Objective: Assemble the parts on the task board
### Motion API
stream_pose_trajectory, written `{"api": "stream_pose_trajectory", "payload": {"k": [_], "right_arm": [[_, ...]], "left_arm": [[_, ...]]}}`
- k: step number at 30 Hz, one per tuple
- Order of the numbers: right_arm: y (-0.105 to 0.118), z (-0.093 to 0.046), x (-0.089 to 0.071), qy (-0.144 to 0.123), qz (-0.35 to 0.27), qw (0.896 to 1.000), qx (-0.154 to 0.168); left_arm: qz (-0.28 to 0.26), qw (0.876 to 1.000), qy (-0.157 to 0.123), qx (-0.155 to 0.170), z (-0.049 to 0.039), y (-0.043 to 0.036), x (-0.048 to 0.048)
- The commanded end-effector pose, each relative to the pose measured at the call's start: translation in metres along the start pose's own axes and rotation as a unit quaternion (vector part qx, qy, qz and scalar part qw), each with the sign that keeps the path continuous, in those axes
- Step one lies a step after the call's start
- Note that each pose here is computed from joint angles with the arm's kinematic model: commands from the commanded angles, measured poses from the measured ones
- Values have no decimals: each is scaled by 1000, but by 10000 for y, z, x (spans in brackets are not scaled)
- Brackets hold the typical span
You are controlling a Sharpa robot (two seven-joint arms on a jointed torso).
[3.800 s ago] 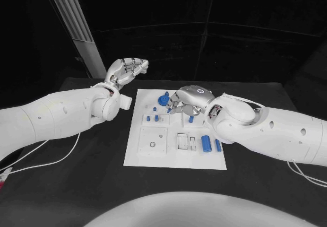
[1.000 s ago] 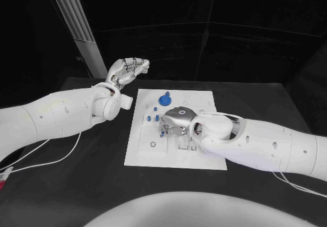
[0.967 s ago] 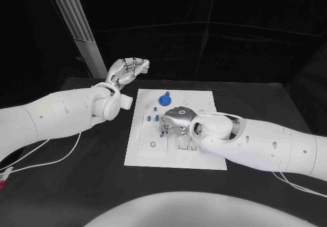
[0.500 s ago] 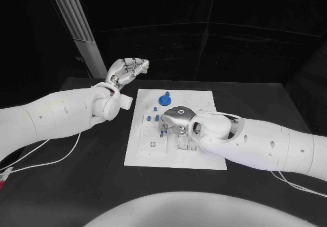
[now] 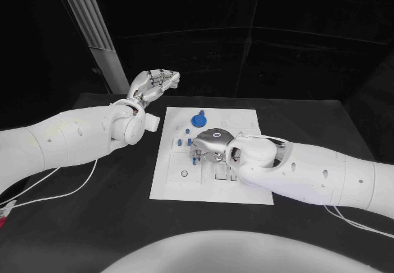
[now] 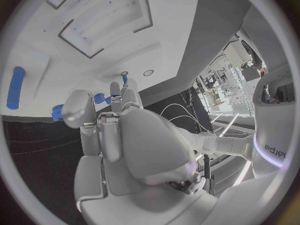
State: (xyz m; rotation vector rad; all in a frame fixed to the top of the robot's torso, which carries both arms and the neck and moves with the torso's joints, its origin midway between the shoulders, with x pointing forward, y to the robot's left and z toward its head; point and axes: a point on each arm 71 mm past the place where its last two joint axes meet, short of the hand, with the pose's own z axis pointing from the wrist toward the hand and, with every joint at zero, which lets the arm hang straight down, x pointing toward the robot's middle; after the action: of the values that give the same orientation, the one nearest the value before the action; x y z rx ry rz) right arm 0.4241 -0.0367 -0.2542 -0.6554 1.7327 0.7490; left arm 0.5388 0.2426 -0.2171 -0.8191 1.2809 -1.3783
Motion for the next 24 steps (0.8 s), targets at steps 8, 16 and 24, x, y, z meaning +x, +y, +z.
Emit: {"api": "stream_pose_trajectory", "payload": {"k": [8,16,24], "right_arm": [[1,-1,27,20,-6,1000,-1],[8,-1,39,28,-6,1000,1],[16,16,51,30,-6,1000,1]], "left_arm": [[-4,994,2,110,-12,-162,-4],[-4,994,3,110,-10,-161,-2],[-4,994,3,110,-10,-161,0]]}}
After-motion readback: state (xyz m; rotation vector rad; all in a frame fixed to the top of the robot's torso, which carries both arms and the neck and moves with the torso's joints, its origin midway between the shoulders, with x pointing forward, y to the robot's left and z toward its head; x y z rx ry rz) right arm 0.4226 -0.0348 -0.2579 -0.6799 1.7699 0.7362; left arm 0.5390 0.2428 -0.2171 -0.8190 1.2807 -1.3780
